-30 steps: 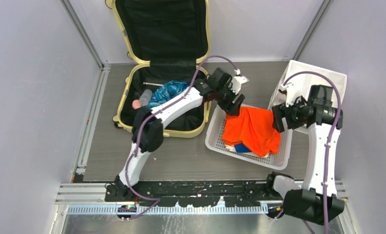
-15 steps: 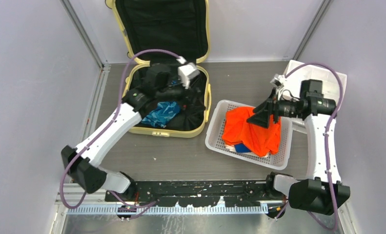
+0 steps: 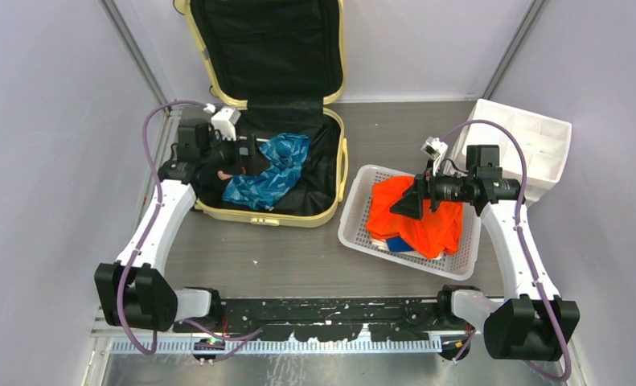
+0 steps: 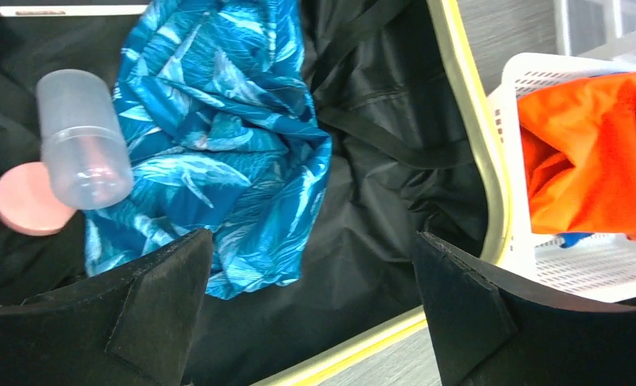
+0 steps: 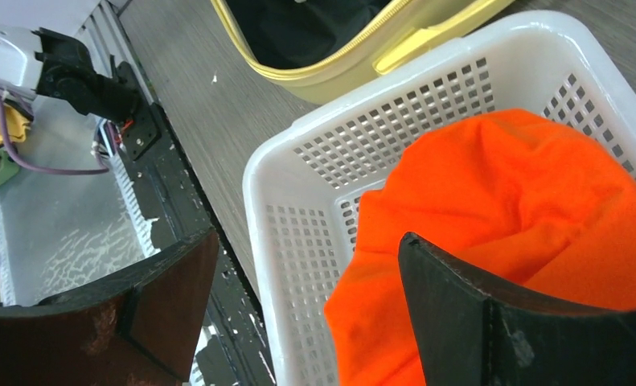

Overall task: Open, take out, and arrange the luggage
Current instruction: Pick up the clothes from the luggage.

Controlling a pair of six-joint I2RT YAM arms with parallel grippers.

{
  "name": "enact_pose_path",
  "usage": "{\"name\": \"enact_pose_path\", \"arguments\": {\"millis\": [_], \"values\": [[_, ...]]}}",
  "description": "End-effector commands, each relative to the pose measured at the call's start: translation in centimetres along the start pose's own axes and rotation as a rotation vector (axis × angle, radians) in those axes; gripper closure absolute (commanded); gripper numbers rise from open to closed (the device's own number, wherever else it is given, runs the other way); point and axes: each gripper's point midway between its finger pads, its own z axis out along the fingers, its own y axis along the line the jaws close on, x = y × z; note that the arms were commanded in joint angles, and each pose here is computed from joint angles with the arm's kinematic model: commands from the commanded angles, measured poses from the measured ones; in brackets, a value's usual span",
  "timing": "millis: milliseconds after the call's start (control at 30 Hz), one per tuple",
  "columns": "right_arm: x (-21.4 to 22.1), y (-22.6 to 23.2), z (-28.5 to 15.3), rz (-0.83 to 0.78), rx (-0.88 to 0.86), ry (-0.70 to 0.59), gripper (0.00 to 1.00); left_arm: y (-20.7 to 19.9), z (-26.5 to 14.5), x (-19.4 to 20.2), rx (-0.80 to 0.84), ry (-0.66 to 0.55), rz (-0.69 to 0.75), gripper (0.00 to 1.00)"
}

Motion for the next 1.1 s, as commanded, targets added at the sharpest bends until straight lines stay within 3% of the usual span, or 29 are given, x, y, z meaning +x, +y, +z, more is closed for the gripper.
{"name": "enact_pose_path", "arguments": {"millis": [0,100,200,333,467,700,900,933,967,1067], "values": [[-0.5,-0.9,-0.1,-0.061,0.05,-0.014,0.13,2.7,0.4,-0.6,-0.075,-0.015,0.04,0.05],[-0.5,-0.8,-0.2,-0.073,0.061,-0.011,0.13,2.8,2.8,0.5,0.001,0.054,0.037,0.07],[-0.6,-0.4,-0.3,-0.085,0.059,-0.021,0.13,3.8,4.6,2.1,-0.037,0.199,0.006,0.11],[-0.5,-0.4,-0.3,-0.086,0.061,-0.022,0.13,3.8,6.6,3.9,-0.118,0.365,0.122,0.1],[-0.4,-0.5,-0.2,-0.079,0.058,-0.018,0.13,2.8,9.1,4.9,-0.19,0.43,0.241,0.08],[-0.2,-0.9,0.0,-0.071,0.064,-0.006,0.13,4.7,12.0,6.5,-0.433,0.566,0.393,0.07],[-0.1,-1.0,0.0,-0.071,0.065,-0.001,0.12,4.0,12.6,5.9,-0.412,0.548,0.396,0.33],[0.0,-1.0,0.0,-0.07,0.065,0.0,0.12,3.9,12.6,5.8,-0.407,0.543,0.398,0.4],[0.0,-1.0,0.0,-0.069,0.066,0.001,0.12,3.8,12.5,5.6,-0.404,0.541,0.399,0.59],[0.0,-1.0,0.0,-0.072,0.068,0.002,0.12,3.4,11.9,4.7,-0.399,0.526,0.405,0.82]]}}
